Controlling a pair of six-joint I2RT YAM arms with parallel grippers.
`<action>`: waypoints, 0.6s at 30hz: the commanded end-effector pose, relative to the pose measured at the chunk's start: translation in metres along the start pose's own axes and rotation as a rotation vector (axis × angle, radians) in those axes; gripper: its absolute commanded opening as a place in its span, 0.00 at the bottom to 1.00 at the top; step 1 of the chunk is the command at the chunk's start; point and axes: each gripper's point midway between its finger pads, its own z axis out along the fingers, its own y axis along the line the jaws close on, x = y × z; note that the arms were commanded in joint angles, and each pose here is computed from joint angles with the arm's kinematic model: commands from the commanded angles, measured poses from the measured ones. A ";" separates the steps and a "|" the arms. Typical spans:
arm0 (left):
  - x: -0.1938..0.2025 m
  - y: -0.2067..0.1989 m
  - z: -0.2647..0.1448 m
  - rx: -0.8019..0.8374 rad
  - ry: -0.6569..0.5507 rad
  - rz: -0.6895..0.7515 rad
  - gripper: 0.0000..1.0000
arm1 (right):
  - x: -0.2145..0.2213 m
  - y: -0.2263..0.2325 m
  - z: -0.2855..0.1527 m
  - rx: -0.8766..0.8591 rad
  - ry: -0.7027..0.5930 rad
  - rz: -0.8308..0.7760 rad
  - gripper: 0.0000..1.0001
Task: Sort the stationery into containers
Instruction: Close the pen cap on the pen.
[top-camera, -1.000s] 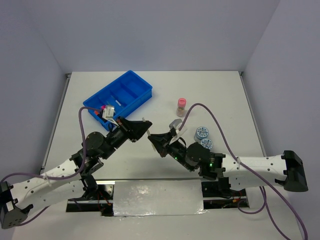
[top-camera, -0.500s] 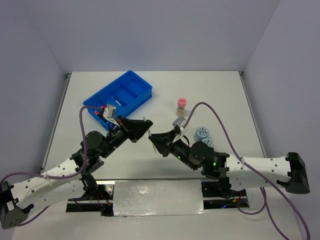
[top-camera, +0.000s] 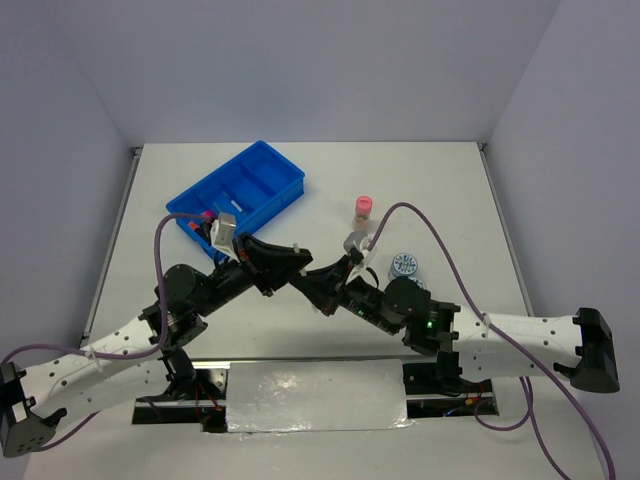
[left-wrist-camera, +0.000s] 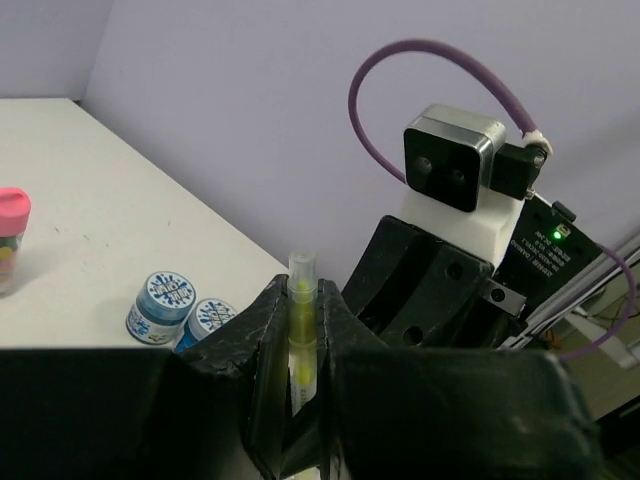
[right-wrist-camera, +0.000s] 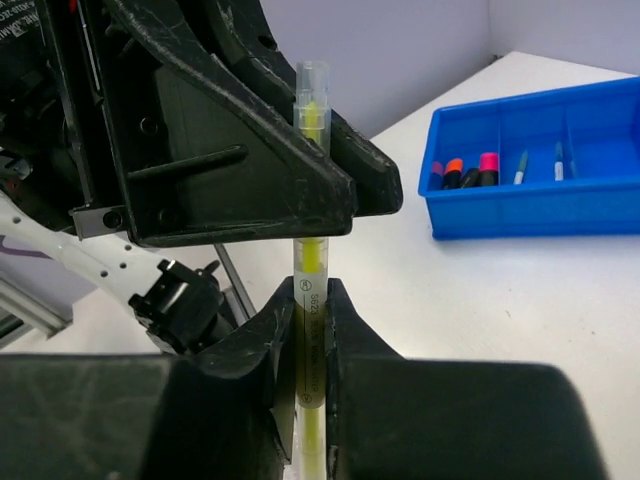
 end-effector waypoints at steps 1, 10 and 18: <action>-0.021 -0.037 0.003 0.157 -0.023 0.118 0.05 | -0.025 0.019 0.001 -0.088 -0.063 0.028 0.00; -0.015 -0.026 0.003 0.121 0.000 0.179 0.80 | -0.027 0.013 -0.003 -0.058 -0.082 0.052 0.00; -0.039 -0.013 0.015 -0.025 -0.027 0.179 0.99 | -0.013 -0.002 -0.001 0.011 -0.053 0.032 0.00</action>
